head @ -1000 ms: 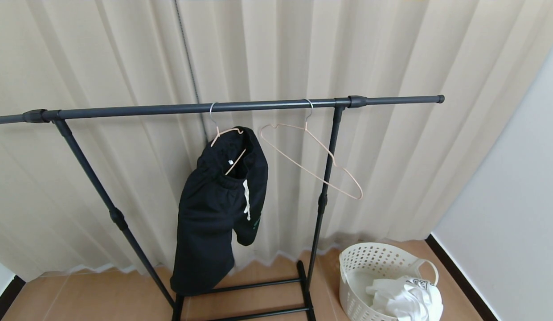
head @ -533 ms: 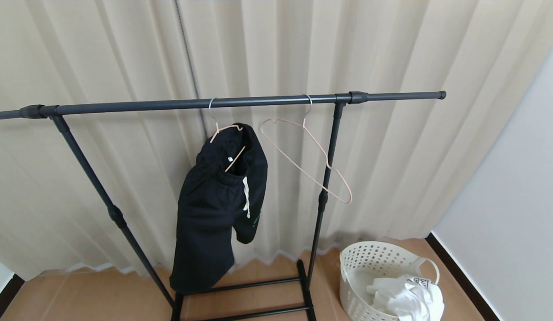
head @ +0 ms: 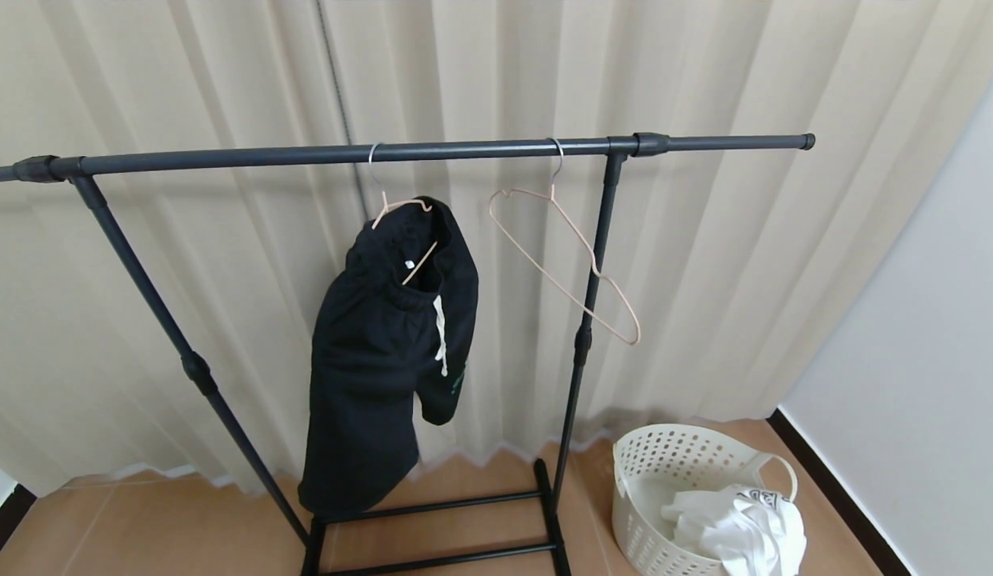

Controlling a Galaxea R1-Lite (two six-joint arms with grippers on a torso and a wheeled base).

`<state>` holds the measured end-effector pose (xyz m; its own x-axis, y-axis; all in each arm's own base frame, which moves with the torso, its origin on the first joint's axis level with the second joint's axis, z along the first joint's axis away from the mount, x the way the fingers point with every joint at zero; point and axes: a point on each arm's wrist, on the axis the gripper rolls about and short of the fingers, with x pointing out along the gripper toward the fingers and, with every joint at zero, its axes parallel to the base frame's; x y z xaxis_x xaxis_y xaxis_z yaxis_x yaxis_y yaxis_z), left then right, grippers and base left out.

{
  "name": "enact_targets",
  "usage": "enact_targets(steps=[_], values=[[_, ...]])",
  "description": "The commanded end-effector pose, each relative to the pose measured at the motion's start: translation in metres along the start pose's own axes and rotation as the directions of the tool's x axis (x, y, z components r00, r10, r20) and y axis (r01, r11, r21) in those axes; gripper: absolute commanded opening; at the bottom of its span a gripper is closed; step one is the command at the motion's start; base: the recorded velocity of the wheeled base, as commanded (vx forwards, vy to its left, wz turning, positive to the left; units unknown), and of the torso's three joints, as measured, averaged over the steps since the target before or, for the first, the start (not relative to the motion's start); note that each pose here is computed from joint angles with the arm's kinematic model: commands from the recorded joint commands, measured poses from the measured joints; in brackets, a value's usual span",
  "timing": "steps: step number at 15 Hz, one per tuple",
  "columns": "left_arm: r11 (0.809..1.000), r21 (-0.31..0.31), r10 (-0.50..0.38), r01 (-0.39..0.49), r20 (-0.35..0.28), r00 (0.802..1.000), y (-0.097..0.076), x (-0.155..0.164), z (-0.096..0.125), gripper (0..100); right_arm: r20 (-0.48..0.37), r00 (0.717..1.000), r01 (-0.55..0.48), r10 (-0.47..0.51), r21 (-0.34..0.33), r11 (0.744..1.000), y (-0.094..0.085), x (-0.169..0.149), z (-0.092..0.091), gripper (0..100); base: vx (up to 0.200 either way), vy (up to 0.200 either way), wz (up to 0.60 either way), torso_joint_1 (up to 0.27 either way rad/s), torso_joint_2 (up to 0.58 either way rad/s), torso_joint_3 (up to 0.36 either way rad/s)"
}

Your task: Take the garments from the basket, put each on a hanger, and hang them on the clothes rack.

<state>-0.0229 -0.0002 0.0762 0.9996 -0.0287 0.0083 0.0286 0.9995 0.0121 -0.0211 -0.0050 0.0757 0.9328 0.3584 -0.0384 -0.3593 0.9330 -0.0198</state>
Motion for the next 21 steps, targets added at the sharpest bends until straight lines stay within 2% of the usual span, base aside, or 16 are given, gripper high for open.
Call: enact_targets(steps=[1,4,5,9,11,13,21], values=[[1.000,0.000,0.000,0.000,-0.001,1.000,0.0000,0.0001,0.0000,100,-0.042,0.999,0.025,-0.025,0.002,1.000,-0.0002,0.0031,0.0010,100,0.000,0.000,0.00,-0.149,0.37,0.227],[1.000,0.002,0.000,0.000,-0.001,1.000,0.0000,0.0001,0.0000,100,-0.102,0.980,0.175,-0.173,0.004,0.985,0.0006,0.0072,0.0019,100,0.000,0.000,0.00,-0.154,0.39,0.238],[1.000,0.002,0.000,0.000,-0.001,1.000,0.0000,0.0001,0.0000,100,-0.091,0.971,0.225,-0.223,0.005,0.974,0.0016,0.0066,0.0017,100,0.000,0.000,0.00,-0.168,0.45,0.271],[1.000,0.002,0.000,0.000,-0.001,1.000,0.0000,0.0001,0.0000,100,-0.079,0.968,0.240,-0.239,0.007,0.971,0.0018,0.0063,0.0012,100,0.000,0.000,0.00,-0.198,0.54,0.331],[1.000,0.000,0.000,0.000,-0.001,1.000,0.0000,0.0001,0.0000,100,-0.077,0.958,0.277,-0.276,0.005,0.961,0.0021,0.0062,0.0012,100,0.000,0.000,0.00,-0.188,0.54,0.342],[1.000,0.000,0.000,0.000,-0.001,1.000,0.0000,0.0001,0.0000,100,0.016,0.941,0.339,-0.339,0.004,0.941,0.0061,0.0002,-0.0007,100,0.000,0.000,0.00,-0.183,0.53,0.349],[1.000,0.000,0.000,0.000,-0.001,1.000,0.0000,0.0001,0.0000,100,0.016,0.943,0.332,-0.332,0.006,0.943,0.0061,0.0005,-0.0007,100,0.000,0.000,0.00,-0.138,0.50,0.353]])
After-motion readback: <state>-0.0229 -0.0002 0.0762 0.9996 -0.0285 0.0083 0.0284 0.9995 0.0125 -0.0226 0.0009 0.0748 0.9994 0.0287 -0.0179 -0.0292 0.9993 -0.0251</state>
